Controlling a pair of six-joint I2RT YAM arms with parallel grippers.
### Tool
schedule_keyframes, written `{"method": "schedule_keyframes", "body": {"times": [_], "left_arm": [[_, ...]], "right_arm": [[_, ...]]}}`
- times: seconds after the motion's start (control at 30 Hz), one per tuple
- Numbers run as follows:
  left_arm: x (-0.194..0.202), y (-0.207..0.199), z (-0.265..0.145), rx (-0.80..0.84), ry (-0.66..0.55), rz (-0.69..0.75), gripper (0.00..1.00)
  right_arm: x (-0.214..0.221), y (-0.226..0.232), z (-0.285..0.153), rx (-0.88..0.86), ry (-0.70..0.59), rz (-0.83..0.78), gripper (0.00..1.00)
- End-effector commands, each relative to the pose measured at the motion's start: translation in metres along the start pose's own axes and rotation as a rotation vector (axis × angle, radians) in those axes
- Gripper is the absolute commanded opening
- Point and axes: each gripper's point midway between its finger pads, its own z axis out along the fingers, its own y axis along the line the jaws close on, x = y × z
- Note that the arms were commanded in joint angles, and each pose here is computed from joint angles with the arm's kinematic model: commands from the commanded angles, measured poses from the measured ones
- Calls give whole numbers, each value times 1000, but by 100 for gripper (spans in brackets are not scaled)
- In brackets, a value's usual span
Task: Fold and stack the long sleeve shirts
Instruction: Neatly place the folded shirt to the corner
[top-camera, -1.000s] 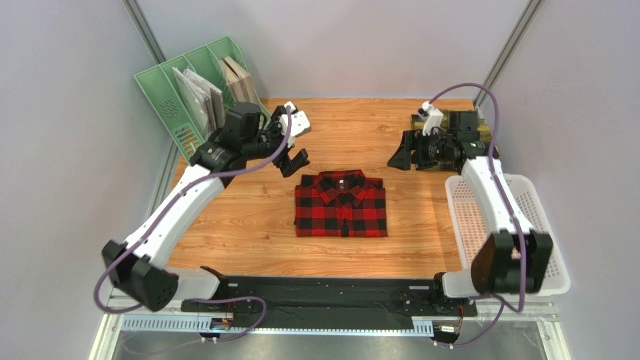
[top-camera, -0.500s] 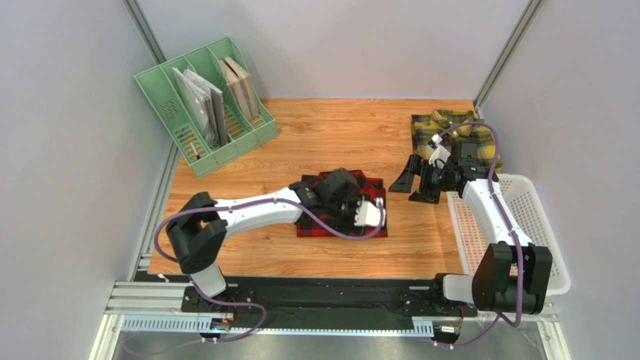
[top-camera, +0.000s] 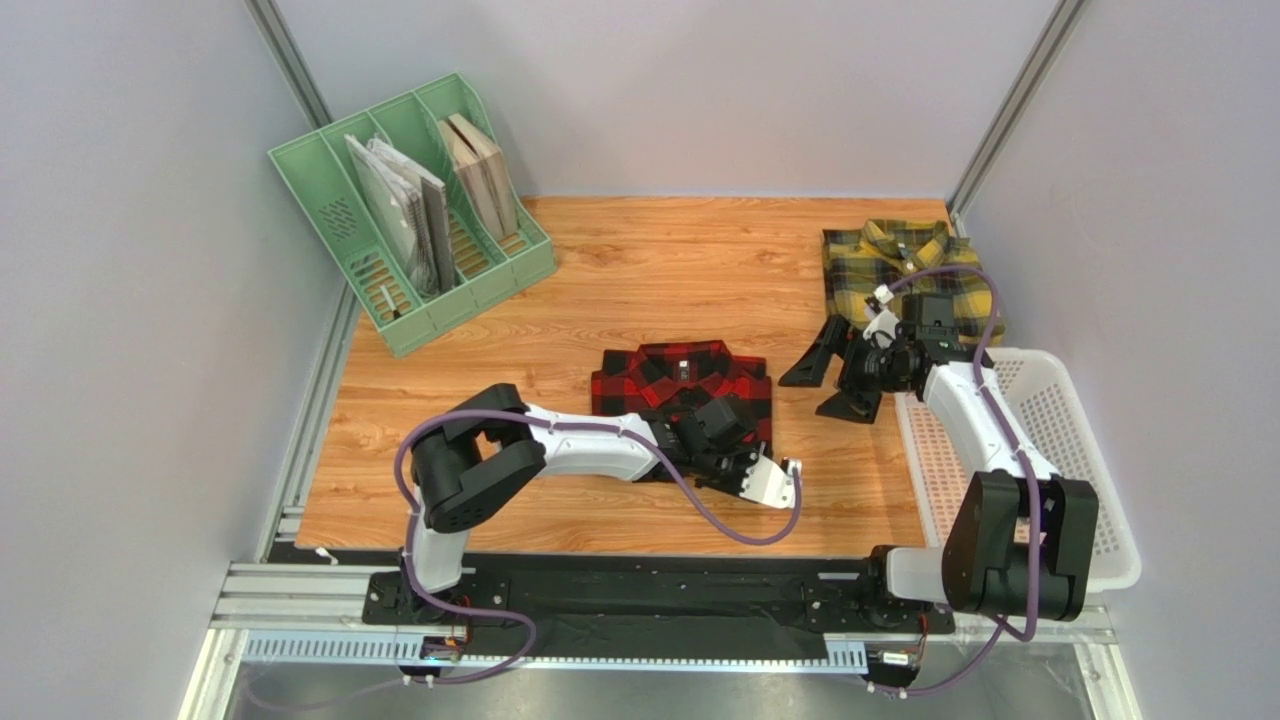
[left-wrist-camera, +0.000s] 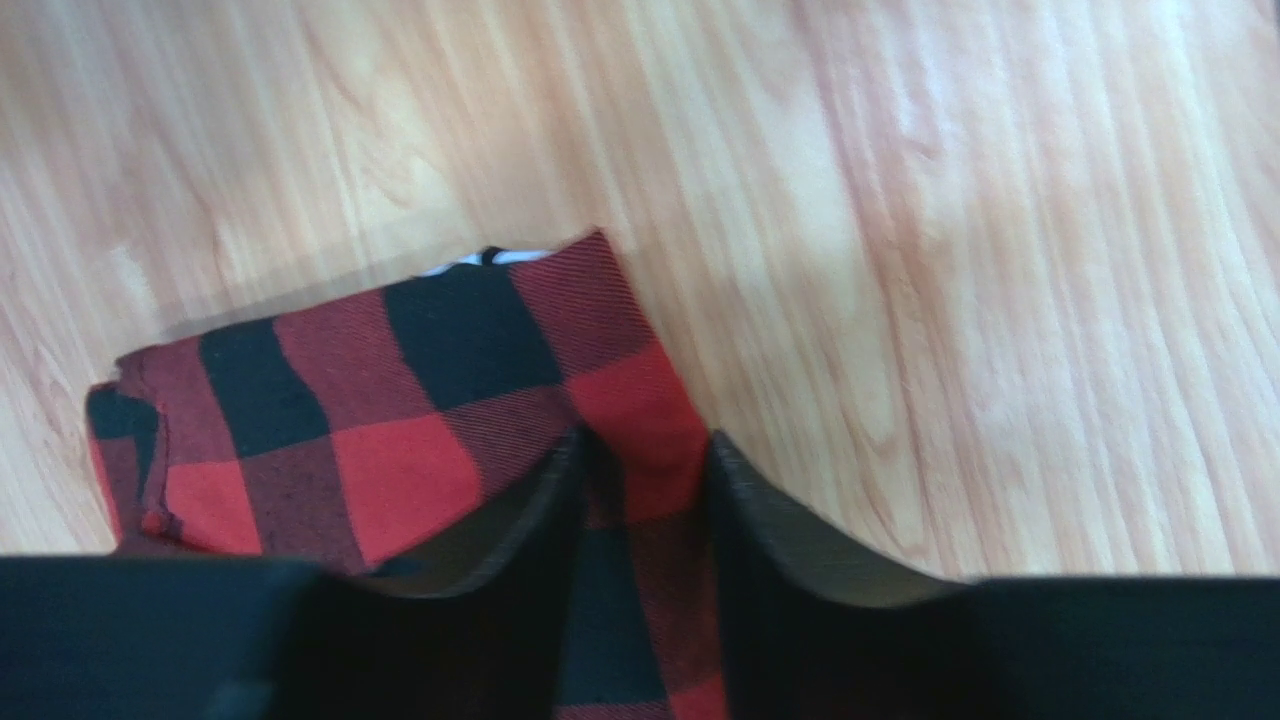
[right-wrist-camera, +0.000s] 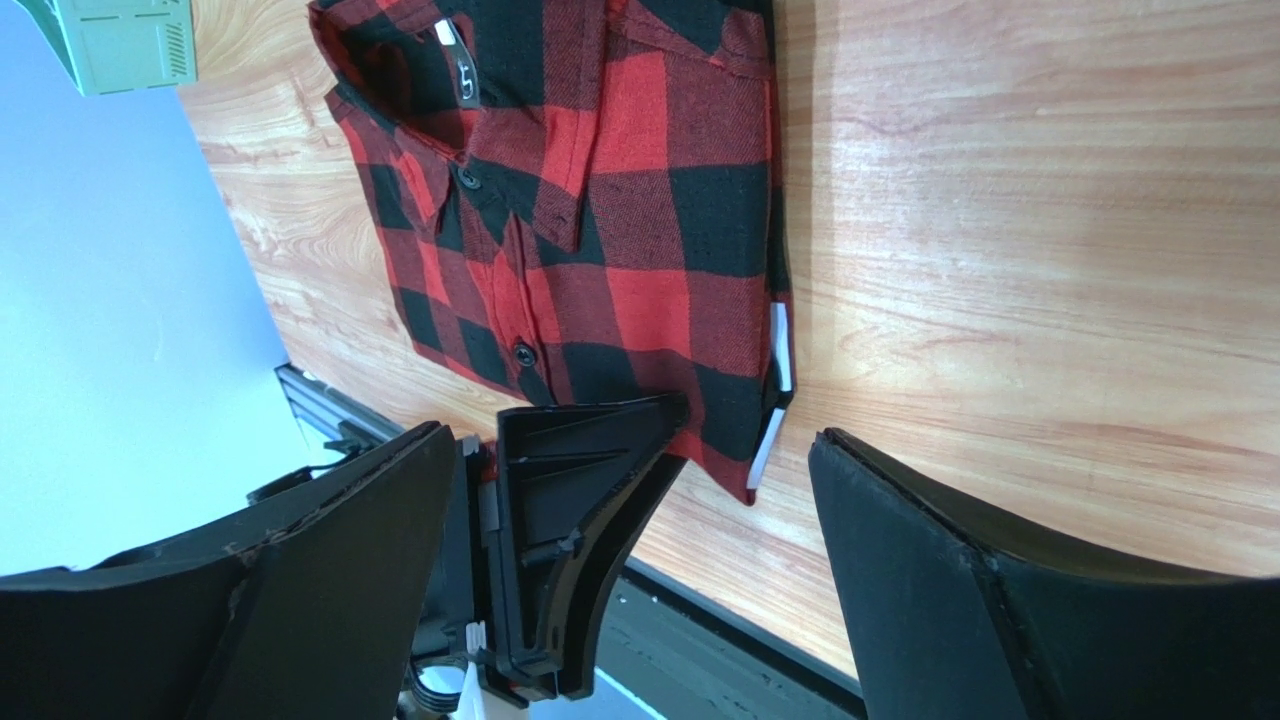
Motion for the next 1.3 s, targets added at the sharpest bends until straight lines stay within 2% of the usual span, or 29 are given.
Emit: {"method": "schedule_keyframes", "body": {"times": [0.0,0.03,0.13,0.2,0.4,0.53,0.87,1.13,1.23,1.27], "left_arm": [[-16,39,0,-119,-52,-38,33],[-10,47,-2,-132,-49,-61,24],[-8,66,-14,-161,-69,-109,5],[-5,75,-23,-168,-80,-148,0],[-11,80,-42,-164,-116,-147,0],[-13,88,-50,-192,-126,-167,0],[-14,97,-76,-207,-143,-173,0],[-14,96,-83,-209,-149,-154,0],[-9,96,-82,-214,-136,-146,0],[-7,97,-82,-215,-132,-149,0]], "right_arm": [[2,3,8,-54,7,27,94],[3,5,11,-60,1,12,94],[7,4,20,-47,1,-20,93],[6,4,25,-45,0,-18,93],[-1,0,53,-59,38,8,97],[-1,13,82,-92,53,-45,99],[-11,23,129,-133,86,40,93],[-28,31,163,-197,84,104,80],[-28,35,170,-222,110,127,64],[-27,37,171,-235,123,129,47]]}}
